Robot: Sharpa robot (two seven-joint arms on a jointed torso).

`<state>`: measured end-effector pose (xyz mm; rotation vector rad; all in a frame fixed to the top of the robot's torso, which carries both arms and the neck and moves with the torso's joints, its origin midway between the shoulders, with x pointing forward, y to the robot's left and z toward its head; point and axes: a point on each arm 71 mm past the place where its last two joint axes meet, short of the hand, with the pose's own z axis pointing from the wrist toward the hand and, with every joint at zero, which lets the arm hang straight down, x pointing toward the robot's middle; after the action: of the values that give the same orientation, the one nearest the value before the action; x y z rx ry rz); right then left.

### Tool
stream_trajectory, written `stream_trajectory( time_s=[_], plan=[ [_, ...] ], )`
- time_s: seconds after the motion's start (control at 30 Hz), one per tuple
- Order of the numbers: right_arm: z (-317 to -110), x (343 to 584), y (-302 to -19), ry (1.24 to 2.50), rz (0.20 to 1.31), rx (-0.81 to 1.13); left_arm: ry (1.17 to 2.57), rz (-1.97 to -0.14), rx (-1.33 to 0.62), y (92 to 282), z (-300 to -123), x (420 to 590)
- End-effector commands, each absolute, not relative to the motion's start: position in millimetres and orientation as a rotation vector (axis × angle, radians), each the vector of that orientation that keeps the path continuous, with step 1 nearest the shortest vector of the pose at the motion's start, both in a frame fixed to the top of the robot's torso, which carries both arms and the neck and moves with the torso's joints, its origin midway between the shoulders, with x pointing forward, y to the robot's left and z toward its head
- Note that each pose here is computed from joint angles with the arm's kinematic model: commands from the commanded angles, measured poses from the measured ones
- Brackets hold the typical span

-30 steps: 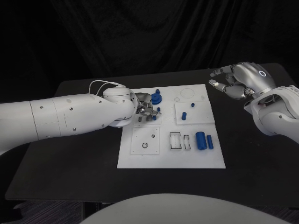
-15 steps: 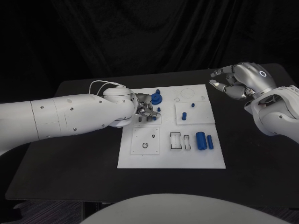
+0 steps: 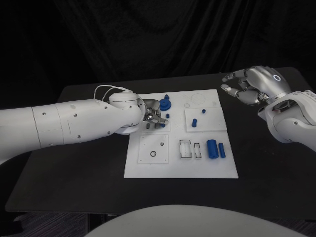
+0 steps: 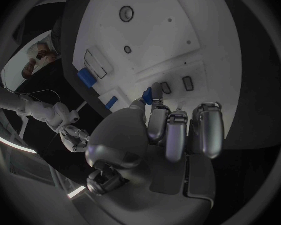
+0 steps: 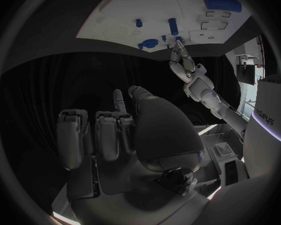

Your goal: Assemble the parts on the task board

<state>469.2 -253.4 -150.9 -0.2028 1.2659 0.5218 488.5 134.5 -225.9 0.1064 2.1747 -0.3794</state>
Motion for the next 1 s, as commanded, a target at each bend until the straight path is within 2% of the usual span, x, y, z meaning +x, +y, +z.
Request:
stream_trajectory(
  time_s=[0.03, 1.0],
  plan=[
    [-152.0, 469.7, -253.7, 1.273, 0.517, -0.204, 2.19, -0.394, 0.122, 133.4, -228.3, 486.7],
    [-152.8, 470.1, -255.1, 1.284, 0.508, -0.198, 2.187, -0.408, 0.122, 134.3, -229.3, 486.3]
  ],
)
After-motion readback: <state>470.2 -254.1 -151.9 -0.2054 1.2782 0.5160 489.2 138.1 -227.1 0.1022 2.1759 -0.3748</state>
